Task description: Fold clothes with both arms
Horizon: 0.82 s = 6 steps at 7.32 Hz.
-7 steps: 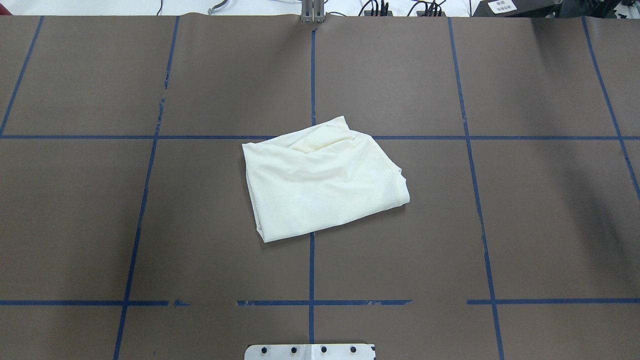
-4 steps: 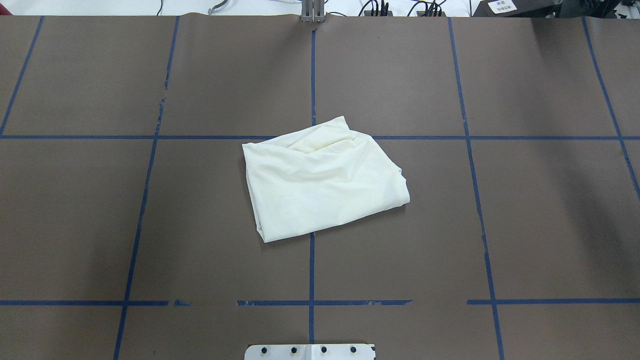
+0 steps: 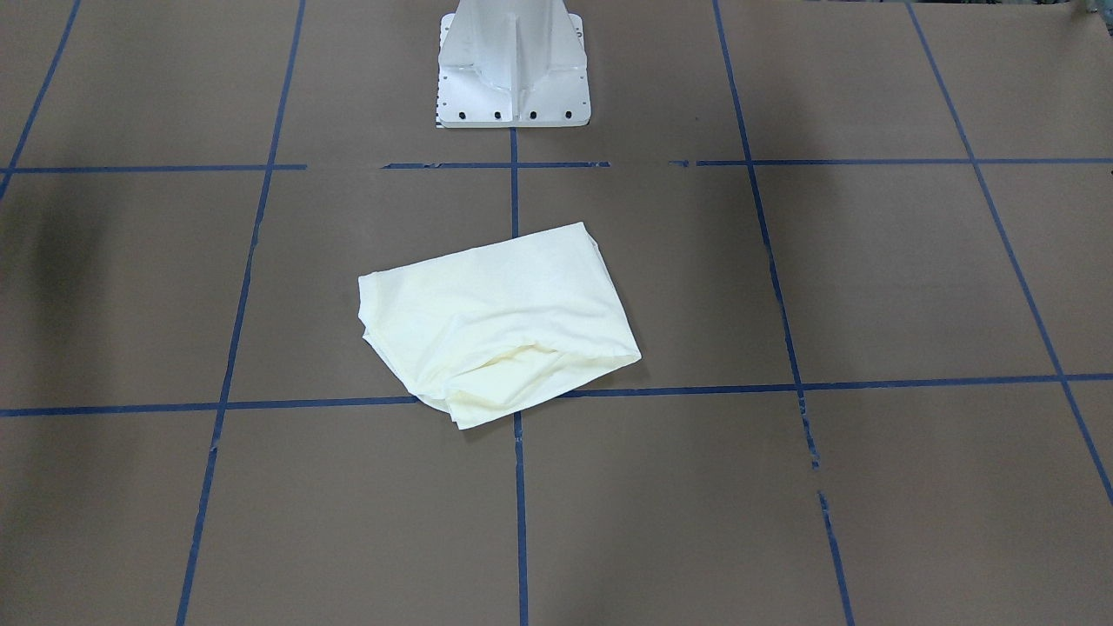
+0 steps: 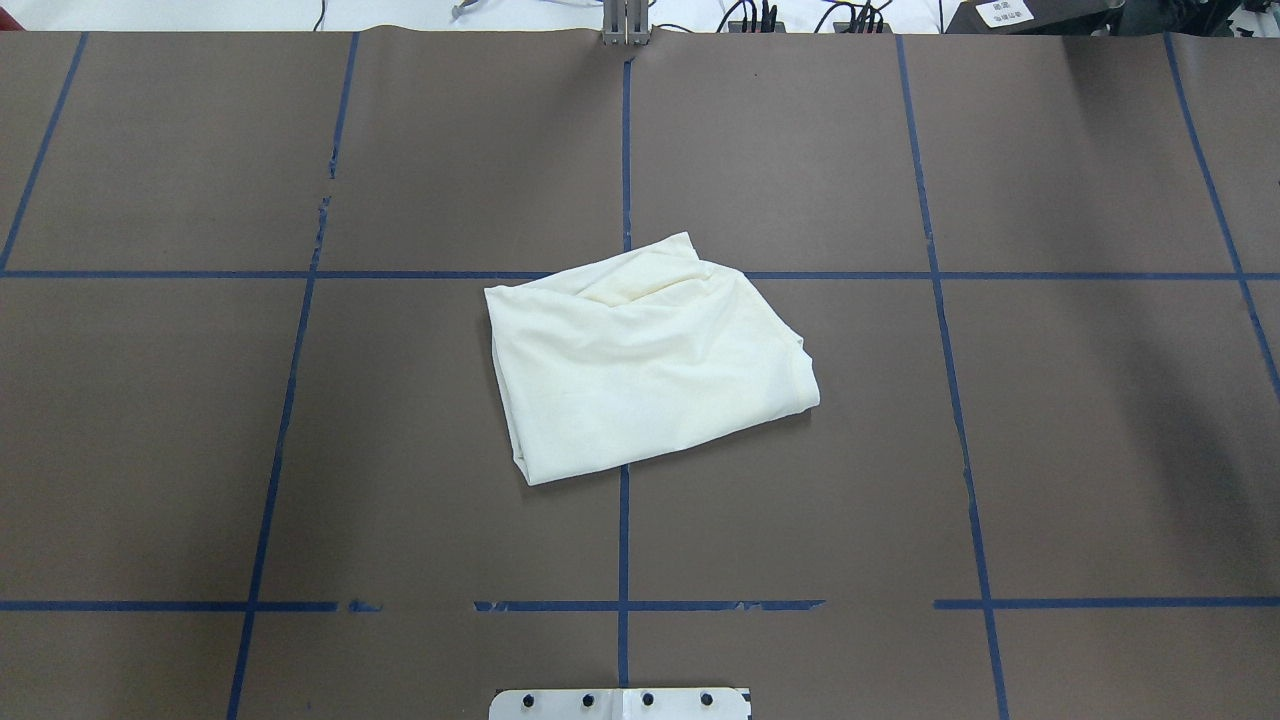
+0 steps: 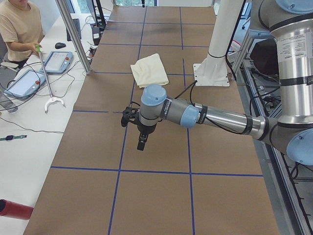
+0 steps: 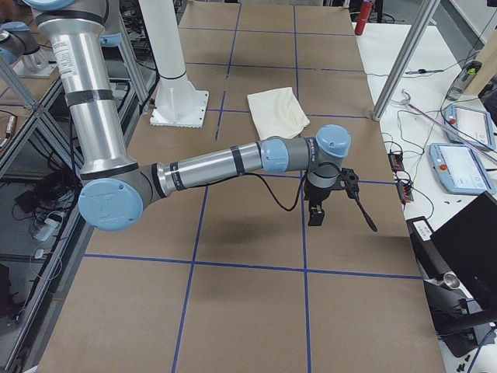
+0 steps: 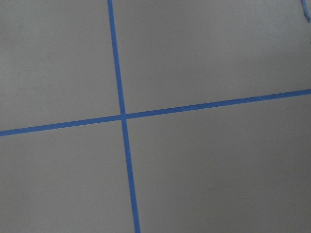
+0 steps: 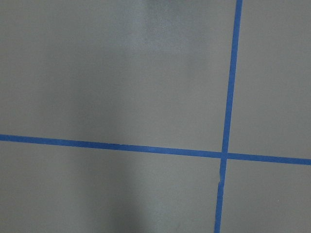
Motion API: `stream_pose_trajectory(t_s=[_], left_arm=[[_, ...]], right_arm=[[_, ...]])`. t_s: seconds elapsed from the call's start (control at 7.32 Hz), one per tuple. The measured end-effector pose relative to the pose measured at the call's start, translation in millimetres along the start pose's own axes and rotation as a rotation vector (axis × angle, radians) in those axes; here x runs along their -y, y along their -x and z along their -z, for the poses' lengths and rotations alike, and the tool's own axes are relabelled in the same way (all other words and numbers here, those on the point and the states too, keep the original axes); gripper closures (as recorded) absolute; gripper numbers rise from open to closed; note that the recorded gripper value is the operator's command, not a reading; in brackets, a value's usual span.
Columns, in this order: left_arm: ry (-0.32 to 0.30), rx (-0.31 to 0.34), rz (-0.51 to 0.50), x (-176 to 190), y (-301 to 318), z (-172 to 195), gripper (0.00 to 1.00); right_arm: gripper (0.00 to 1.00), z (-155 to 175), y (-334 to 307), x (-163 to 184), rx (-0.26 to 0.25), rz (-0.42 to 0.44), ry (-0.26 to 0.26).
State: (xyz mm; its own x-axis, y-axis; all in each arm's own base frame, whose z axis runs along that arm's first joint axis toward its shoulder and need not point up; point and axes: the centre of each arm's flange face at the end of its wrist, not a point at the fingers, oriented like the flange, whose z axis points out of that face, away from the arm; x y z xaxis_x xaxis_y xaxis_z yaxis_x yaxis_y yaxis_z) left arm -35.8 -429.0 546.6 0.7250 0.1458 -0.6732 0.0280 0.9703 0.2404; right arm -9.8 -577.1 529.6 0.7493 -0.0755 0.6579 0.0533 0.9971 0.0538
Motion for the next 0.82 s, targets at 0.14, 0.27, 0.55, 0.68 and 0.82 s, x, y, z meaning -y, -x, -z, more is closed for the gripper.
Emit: stream_pose_trajectory(t_s=[0.14,0.27,0.55,0.68,0.82], left_arm=[[0.039,-0.044,0.033,-1.5,13.6,-19.8,0.0],[0.073,-0.096,0.065,-2.8,27.7,-39.7,0.0],[0.074,-0.121,0.07,-2.3,40.0,-53.0,0.0],[0.059,-0.104,0.058,-0.6,38.5,-48.8,0.0],[0.042,-0.092,0.043,0.6,33.4,-40.7,0.0]], right_arm=[[0.0,-0.9,2.2,0.2,0.0,0.002,0.001],[0.0,-1.9,4.8,0.9,0.0,0.009,-0.002],[0.0,0.1,8.9,2.0,0.005,0.03,-0.025],[0.0,1.5,10.6,1.7,0.008,0.036,-0.032],[0.0,1.9,11.3,2.1,0.01,0.038,-0.033]])
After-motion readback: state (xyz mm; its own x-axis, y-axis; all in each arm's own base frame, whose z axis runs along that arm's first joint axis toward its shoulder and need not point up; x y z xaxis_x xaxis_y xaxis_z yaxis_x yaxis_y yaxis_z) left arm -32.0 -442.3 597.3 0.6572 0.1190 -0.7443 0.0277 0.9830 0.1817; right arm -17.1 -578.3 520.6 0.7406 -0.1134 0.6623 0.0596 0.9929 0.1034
